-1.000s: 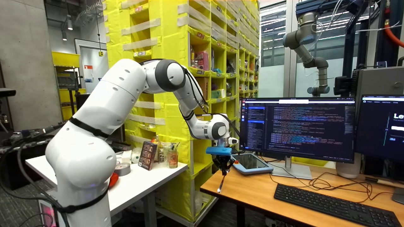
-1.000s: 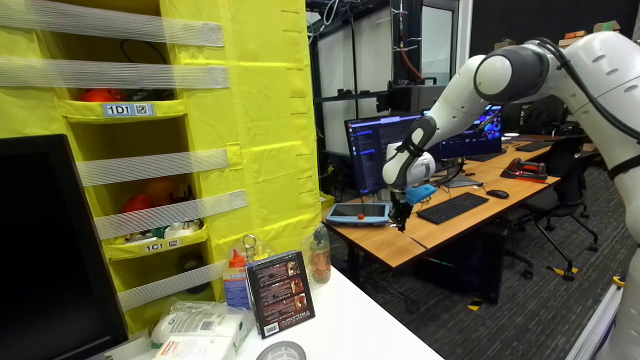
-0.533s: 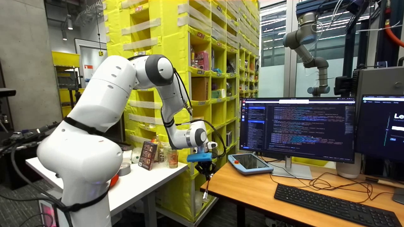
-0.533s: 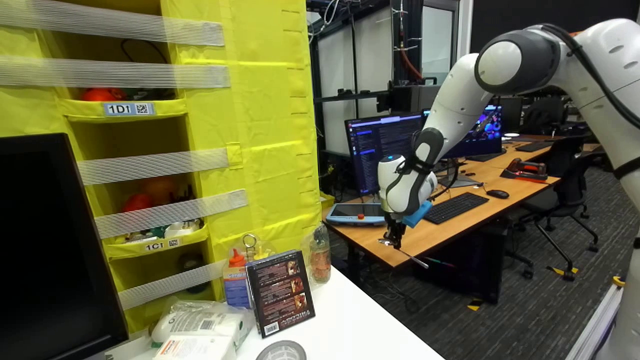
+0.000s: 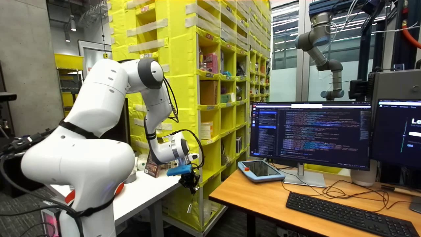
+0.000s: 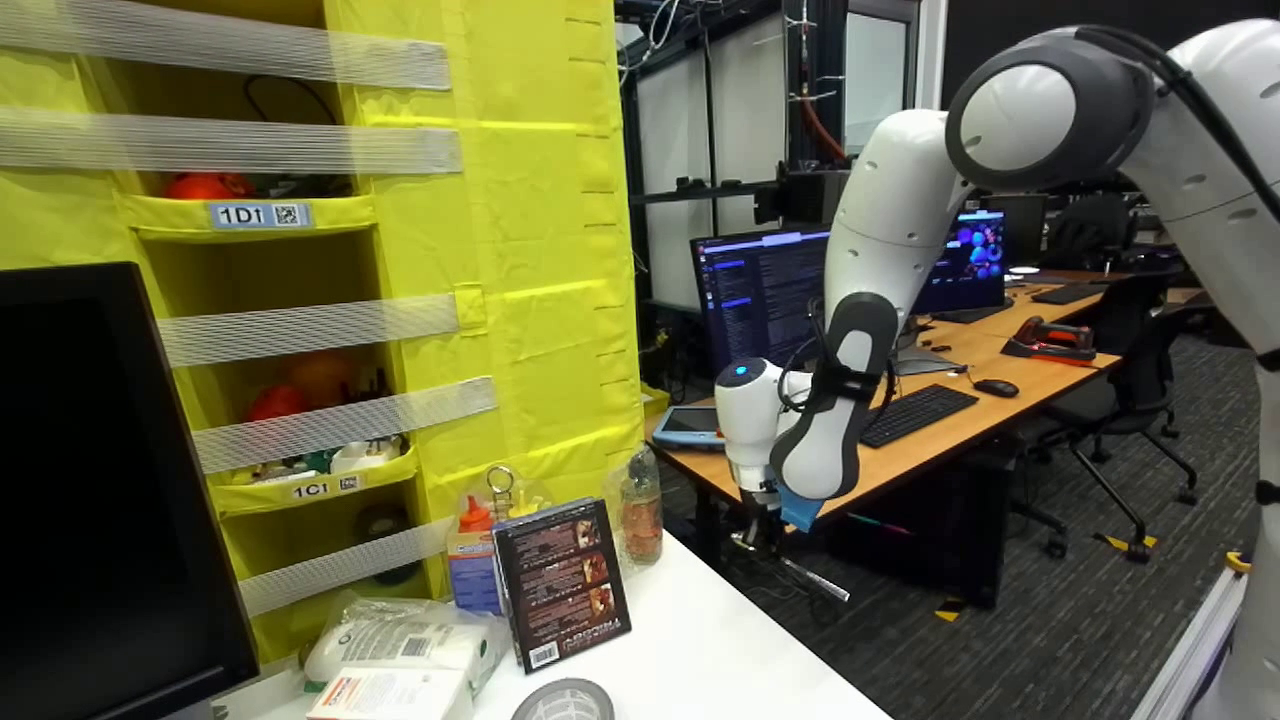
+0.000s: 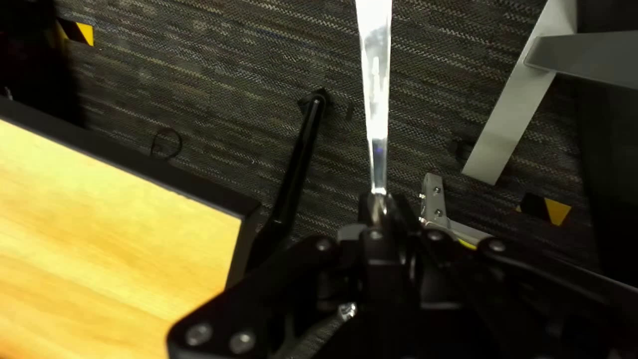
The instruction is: Move the spoon to the other table to the left
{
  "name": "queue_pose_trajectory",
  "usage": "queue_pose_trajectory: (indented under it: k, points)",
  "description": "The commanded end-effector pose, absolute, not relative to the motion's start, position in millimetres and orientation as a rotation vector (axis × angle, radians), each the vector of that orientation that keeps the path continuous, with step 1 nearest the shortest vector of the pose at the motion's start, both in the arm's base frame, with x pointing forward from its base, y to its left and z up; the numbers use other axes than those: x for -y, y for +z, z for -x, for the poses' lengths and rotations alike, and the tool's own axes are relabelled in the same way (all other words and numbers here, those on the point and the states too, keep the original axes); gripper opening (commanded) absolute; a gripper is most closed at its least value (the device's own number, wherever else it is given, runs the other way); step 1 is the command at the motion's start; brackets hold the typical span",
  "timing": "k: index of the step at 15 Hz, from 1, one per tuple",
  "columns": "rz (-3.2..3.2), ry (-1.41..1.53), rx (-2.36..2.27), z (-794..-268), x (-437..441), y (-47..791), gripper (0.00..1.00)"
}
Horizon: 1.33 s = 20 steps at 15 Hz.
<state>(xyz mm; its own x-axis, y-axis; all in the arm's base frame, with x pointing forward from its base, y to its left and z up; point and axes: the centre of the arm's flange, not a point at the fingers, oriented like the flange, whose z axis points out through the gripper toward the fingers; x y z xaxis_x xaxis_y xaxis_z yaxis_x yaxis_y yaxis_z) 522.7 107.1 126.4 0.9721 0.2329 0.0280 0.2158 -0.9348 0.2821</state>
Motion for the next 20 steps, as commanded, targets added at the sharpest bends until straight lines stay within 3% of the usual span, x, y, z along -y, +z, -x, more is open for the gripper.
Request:
queue_pose_trajectory:
  k: [1,11,20]
  points:
    - [-2.814,0.122,-0.272,-504,-120,130,0.02]
    - [-2.827,0.554,0.037,-440,-108,188,0.02]
    - [-2.528,0.708,-0.306,-383,-213,198,0.02]
